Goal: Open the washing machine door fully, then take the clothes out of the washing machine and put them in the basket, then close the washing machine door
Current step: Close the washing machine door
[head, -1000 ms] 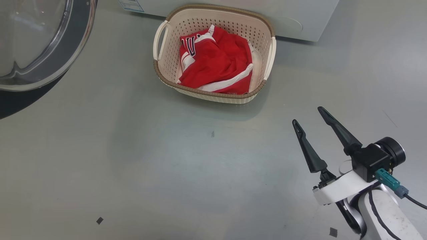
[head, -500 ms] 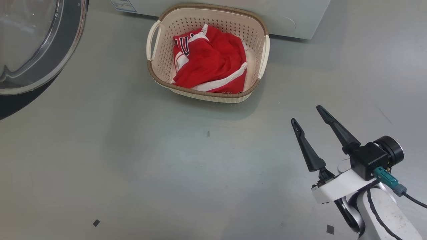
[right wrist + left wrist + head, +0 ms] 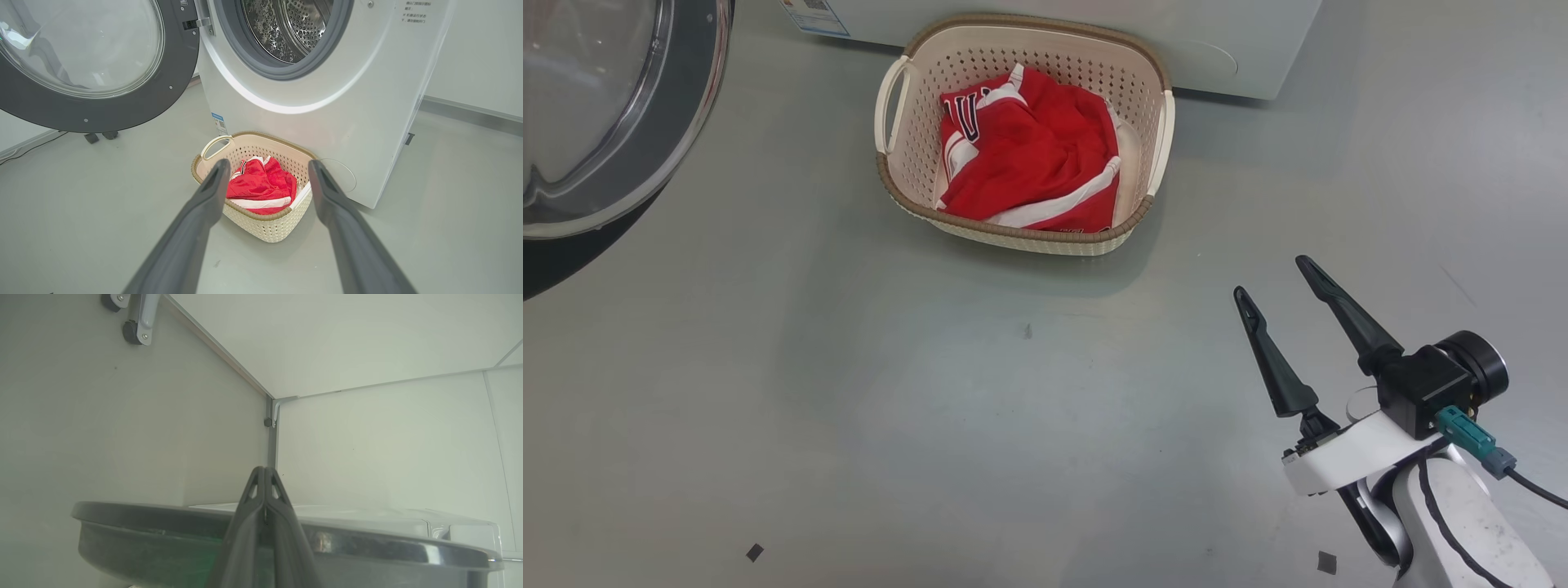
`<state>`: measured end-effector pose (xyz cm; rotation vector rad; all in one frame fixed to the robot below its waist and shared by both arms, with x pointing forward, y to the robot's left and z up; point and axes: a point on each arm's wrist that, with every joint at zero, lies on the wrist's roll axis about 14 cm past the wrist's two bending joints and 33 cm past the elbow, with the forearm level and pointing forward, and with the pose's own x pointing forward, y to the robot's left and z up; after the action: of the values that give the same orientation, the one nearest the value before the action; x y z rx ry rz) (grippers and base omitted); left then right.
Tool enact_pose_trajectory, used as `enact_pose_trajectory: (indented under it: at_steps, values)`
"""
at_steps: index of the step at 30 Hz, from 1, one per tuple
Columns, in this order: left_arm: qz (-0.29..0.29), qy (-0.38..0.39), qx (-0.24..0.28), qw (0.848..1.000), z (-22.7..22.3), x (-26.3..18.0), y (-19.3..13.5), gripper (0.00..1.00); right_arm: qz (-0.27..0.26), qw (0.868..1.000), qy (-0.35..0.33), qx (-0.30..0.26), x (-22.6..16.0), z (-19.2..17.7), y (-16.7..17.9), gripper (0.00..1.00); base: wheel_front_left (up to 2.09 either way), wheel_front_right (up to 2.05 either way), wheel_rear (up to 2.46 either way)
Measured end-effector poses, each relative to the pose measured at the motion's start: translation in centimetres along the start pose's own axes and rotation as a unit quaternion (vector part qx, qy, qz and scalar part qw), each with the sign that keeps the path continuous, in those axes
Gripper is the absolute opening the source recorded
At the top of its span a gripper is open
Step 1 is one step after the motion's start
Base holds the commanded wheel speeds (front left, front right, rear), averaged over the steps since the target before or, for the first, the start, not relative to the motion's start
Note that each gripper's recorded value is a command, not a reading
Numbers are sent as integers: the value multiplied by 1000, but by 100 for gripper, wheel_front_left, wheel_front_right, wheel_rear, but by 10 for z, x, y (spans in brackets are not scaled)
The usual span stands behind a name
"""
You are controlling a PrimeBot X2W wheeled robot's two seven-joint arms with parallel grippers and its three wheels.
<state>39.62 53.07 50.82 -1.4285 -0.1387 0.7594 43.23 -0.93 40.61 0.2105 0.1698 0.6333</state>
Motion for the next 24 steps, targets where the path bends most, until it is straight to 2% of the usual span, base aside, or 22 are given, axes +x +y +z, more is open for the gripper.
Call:
enact_pose_trajectory:
  at_steps: [13,24]
  values:
    - [-14,76,28,997,-26,-3,-3,0,0,1000,2,-1,-1,0,2,100,0,0,0]
    - [-39,143,43,988,-50,-15,-3,0,3,1000,-6,-4,-1,9,9,100,0,0,0]
